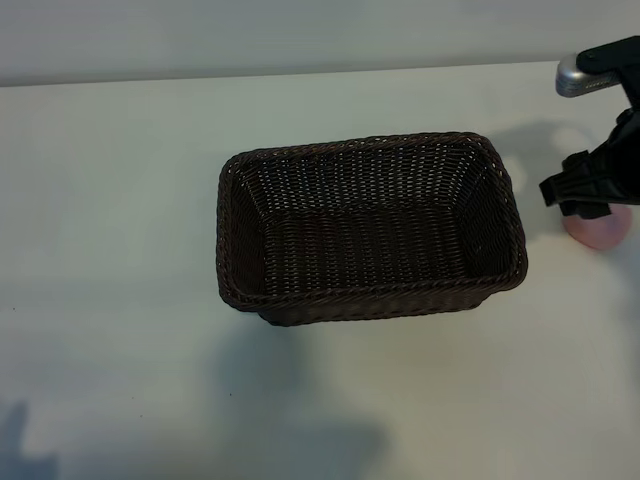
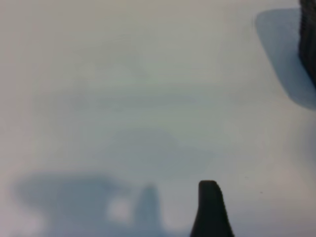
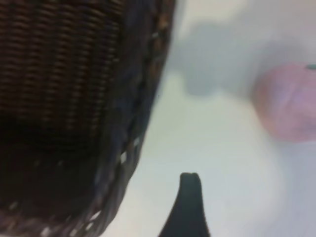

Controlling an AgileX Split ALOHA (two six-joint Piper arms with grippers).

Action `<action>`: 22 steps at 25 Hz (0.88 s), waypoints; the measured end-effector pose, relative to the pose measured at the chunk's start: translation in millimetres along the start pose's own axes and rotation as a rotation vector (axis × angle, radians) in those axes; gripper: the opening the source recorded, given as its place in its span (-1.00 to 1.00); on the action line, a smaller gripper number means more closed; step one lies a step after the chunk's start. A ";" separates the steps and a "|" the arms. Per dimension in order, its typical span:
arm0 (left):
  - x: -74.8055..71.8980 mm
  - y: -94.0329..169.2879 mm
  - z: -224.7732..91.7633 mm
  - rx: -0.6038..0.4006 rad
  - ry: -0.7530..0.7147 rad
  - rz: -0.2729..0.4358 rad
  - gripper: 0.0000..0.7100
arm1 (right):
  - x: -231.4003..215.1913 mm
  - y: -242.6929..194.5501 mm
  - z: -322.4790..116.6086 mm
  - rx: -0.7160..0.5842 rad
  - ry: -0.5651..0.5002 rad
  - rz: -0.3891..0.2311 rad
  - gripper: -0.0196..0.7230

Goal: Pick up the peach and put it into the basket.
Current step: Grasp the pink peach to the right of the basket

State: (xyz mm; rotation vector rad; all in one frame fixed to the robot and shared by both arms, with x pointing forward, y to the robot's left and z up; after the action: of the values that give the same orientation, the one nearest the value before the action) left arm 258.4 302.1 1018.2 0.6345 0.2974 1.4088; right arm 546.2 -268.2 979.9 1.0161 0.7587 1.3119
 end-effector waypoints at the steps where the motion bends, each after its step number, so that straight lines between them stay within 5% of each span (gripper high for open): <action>1: 0.2 0.0 -0.1 0.002 0.007 0.009 0.44 | -1.2 -6.7 1.6 -0.001 -0.016 -0.013 0.65; 14: 0.9 0.1 -0.3 0.008 0.029 0.037 0.43 | -38.9 -67.5 21.8 -0.059 -0.240 -0.095 0.65; 22: 0.9 0.1 -0.3 0.008 0.029 0.037 0.43 | -48.1 -94.8 17.9 -0.023 -0.264 -0.106 0.65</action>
State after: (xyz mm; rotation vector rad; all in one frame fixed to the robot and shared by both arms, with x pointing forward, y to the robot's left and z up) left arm 258.3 303.0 1018.2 0.6296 0.3154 1.4538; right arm 594.2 -315.3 895.7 1.0904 0.5869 1.0678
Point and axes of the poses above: a point on each arm's last joint axis where the gripper is mounted, y pointing back along that axis away from the gripper, x along the wrist's bending axis when the last joint is at zero, z = x × y, the point moved 4 cm from there along -y, pointing out along that axis toward the gripper, and after that the axes turned 14 degrees about -y, right-handed, at the moved point
